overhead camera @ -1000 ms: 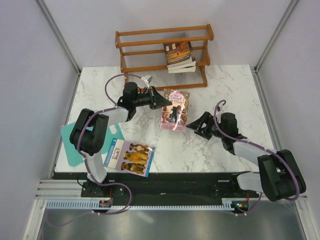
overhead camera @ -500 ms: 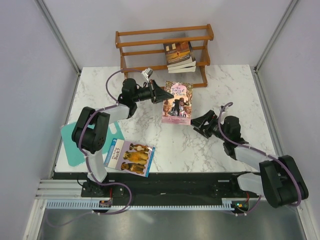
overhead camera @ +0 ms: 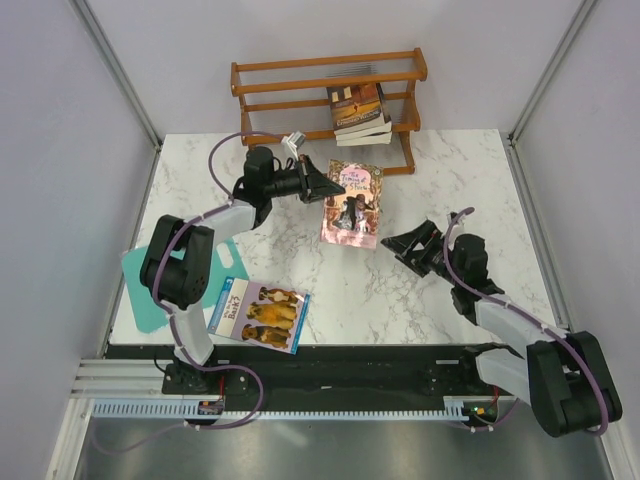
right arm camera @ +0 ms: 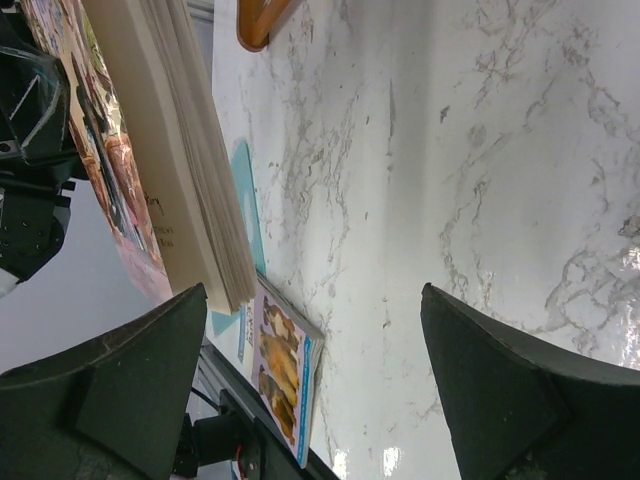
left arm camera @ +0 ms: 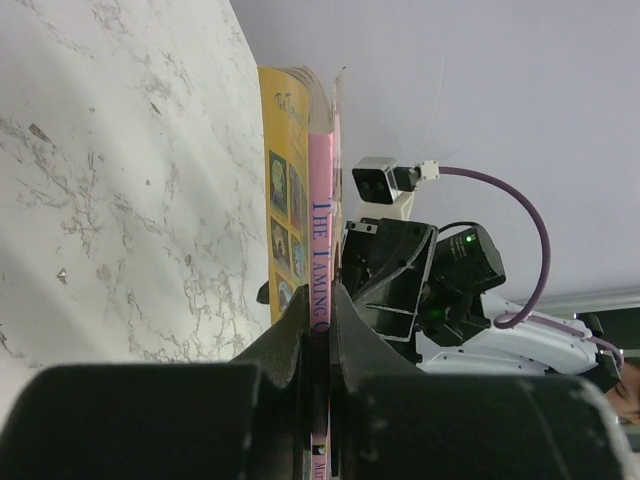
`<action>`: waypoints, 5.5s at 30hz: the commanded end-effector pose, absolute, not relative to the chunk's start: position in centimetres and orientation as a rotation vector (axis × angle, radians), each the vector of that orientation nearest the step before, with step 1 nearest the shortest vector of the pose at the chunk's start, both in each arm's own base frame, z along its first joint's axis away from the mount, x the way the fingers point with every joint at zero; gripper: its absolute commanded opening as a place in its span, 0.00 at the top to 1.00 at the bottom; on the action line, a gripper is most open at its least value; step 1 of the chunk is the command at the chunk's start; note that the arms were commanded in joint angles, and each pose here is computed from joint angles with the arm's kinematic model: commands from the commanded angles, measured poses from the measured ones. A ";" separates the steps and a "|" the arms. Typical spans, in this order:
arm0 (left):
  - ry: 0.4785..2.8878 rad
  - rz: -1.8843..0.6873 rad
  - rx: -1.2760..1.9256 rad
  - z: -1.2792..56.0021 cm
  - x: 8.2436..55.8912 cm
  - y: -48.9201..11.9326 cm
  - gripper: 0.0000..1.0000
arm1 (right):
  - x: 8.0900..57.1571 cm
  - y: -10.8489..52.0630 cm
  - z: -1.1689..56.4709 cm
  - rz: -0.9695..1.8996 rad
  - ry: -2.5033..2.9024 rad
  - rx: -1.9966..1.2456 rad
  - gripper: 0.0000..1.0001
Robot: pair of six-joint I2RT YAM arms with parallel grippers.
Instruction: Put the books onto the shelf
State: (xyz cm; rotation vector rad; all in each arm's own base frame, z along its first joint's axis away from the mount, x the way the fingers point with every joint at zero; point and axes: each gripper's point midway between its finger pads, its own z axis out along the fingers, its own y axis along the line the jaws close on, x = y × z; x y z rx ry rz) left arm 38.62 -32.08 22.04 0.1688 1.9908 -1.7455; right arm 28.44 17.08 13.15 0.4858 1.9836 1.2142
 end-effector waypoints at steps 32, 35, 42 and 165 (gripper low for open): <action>1.946 -1.742 0.254 23.9 38.6 -36.0 0.98 | 29.3 20.5 16.6 1.389 1.882 0.364 0.06; 1.934 -1.803 0.278 24.1 37.8 -37.4 0.98 | 29.5 20.7 16.7 1.396 1.874 0.366 0.07; 1.888 -1.897 0.245 23.9 37.4 -37.5 0.98 | 29.7 20.2 17.3 1.351 1.865 0.369 0.20; 2.298 -0.836 -0.061 15.0 33.4 -14.4 0.09 | 60.1 22.9 7.8 1.627 1.924 0.587 0.78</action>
